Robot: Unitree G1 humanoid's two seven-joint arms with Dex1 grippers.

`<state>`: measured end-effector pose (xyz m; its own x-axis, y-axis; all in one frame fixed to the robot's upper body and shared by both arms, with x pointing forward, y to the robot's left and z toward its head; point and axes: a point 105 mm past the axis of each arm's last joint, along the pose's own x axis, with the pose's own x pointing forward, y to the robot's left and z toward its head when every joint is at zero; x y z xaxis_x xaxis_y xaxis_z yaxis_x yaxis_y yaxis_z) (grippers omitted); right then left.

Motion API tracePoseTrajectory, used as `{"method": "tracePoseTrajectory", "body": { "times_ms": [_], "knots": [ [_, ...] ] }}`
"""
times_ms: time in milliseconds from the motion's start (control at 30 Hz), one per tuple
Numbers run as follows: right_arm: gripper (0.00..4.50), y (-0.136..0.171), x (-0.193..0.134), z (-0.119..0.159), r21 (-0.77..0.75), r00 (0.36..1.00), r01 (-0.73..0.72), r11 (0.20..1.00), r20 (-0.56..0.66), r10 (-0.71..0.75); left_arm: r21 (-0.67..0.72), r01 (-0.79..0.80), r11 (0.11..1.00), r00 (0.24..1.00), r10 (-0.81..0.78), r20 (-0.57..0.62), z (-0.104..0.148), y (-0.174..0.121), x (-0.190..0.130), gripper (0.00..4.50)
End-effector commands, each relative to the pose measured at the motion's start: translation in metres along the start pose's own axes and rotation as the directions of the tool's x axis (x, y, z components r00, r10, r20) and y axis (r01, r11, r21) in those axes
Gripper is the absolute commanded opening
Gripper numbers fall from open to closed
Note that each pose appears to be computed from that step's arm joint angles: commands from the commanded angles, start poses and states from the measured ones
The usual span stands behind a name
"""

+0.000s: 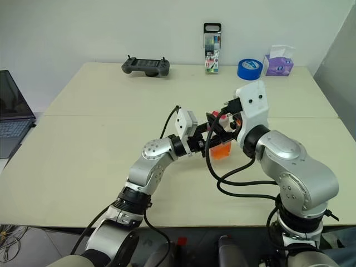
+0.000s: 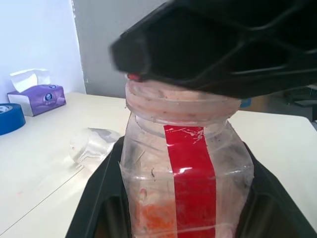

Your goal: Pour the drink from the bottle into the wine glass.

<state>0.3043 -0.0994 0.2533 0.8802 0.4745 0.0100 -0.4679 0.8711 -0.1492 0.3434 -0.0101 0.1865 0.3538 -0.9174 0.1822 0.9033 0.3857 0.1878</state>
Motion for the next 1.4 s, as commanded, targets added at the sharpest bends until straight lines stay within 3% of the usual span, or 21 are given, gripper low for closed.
{"method": "tracePoseTrajectory", "body": {
  "times_ms": [33,633,867,1067,1167,1333,1400],
  "knots": [
    [4.42,-0.015,-0.011,0.006,-0.014,0.997,0.072,0.997,0.031,-0.072,0.061,-0.002,0.998,0.998,-0.002,0.063,0.02,0.005,0.0,1.84],
    [4.42,0.021,-0.021,0.016,-0.037,0.985,-0.163,0.986,0.055,0.165,0.062,-0.003,0.998,0.999,0.0,0.049,0.018,0.006,-0.002,1.84],
    [4.42,0.006,-0.006,0.01,0.015,0.997,-0.068,0.998,0.022,0.068,0.062,-0.002,0.998,0.999,-0.001,0.05,0.017,0.005,-0.001,1.84],
    [4.42,0.005,0.001,0.007,0.078,0.997,-0.075,0.994,-0.001,0.076,0.069,-0.001,0.998,0.999,-0.002,0.047,0.016,0.004,-0.002,1.84],
    [3.8,0.006,0.003,0.007,0.078,0.997,-0.081,0.994,0.002,0.081,0.071,-0.004,0.997,0.999,0.001,0.044,0.016,0.004,-0.003,1.84],
    [2.1,0.009,0.003,0.013,0.07,0.995,-0.099,0.993,0.026,0.098,0.072,-0.011,0.997,0.999,0.007,0.043,0.016,0.005,-0.005,1.84],
    [1.84,0.011,0.002,0.015,0.06,0.993,-0.114,0.992,0.034,0.112,0.072,-0.011,0.997,0.999,0.008,0.042,0.016,0.004,-0.005,1.84]
  ]
}}
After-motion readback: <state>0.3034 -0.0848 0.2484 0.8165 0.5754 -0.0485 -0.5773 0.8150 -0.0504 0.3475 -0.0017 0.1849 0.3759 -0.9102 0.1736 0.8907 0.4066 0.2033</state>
